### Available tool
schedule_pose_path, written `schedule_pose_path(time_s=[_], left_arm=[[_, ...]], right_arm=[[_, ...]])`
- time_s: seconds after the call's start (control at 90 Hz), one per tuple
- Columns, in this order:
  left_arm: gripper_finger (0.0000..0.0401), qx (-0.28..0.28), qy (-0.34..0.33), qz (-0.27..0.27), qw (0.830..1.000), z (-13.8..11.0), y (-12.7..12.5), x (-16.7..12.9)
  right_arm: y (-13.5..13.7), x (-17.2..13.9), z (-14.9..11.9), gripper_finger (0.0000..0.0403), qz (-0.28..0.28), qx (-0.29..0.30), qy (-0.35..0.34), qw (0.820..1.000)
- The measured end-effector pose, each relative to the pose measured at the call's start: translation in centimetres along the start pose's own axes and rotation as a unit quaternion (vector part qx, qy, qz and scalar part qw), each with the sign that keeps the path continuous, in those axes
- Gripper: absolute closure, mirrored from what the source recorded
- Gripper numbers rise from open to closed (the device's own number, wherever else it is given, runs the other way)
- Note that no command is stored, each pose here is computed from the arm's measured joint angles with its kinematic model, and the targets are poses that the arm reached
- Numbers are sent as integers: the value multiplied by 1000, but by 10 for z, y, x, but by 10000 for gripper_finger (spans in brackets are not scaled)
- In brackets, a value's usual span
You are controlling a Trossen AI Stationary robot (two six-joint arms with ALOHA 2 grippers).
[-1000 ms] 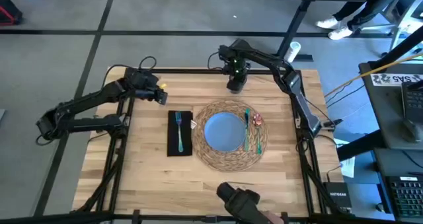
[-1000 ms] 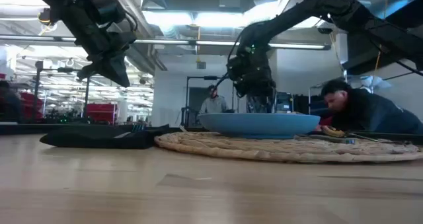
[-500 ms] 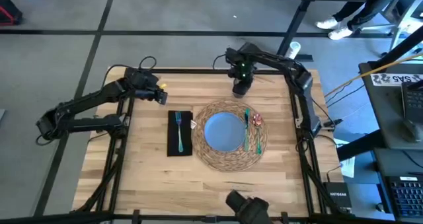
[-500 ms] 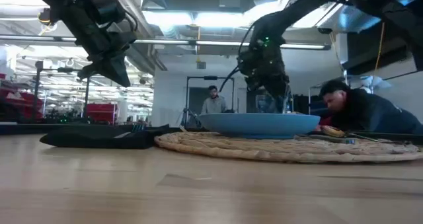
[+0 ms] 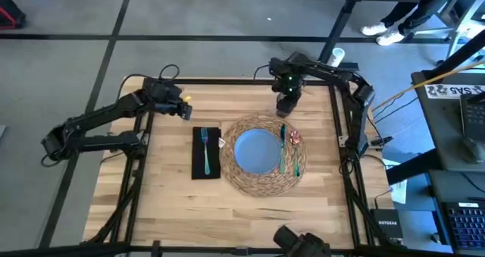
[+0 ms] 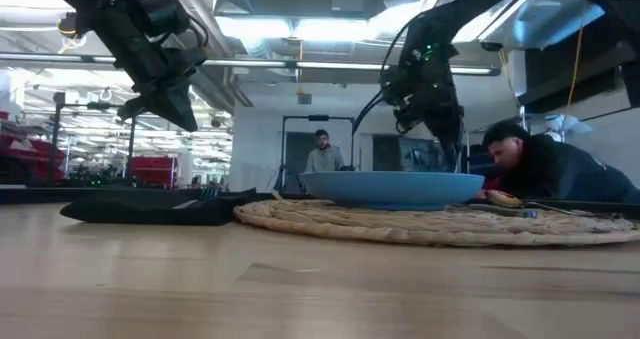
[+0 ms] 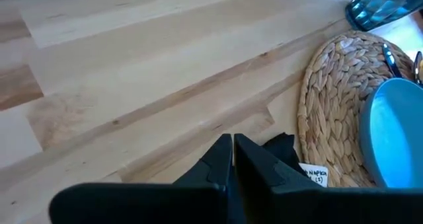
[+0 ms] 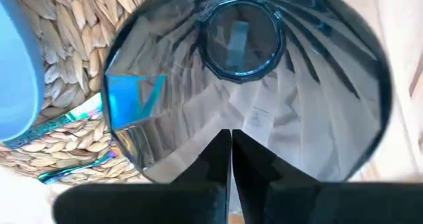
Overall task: Set table place
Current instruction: Put the blue glass cup on top of the brown placemat
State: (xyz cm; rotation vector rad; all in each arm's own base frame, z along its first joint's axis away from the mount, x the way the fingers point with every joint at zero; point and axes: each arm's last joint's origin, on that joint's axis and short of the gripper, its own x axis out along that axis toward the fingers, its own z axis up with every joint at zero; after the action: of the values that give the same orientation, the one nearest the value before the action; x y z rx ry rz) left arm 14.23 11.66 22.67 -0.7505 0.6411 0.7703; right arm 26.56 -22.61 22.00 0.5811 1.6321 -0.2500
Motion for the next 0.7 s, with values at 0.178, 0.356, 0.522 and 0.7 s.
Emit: schedule_pose_path(time_s=[0.178,0.356,0.522,0.7], left_arm=[[401,0,0,0,1000,0,0,0],[401,0,0,0,1000,0,0,0],[401,-1,0,0,1000,0,0,0],[401,-1,0,0,1000,0,0,0]], right_arm=[[-4,-1,-1,403,2,7,0,1000],[-4,-1,-3,403,3,8,7,1000],[-4,-1,-6,403,-4,9,26,1000],[-6,-7,-10,403,2,14,15,1000]])
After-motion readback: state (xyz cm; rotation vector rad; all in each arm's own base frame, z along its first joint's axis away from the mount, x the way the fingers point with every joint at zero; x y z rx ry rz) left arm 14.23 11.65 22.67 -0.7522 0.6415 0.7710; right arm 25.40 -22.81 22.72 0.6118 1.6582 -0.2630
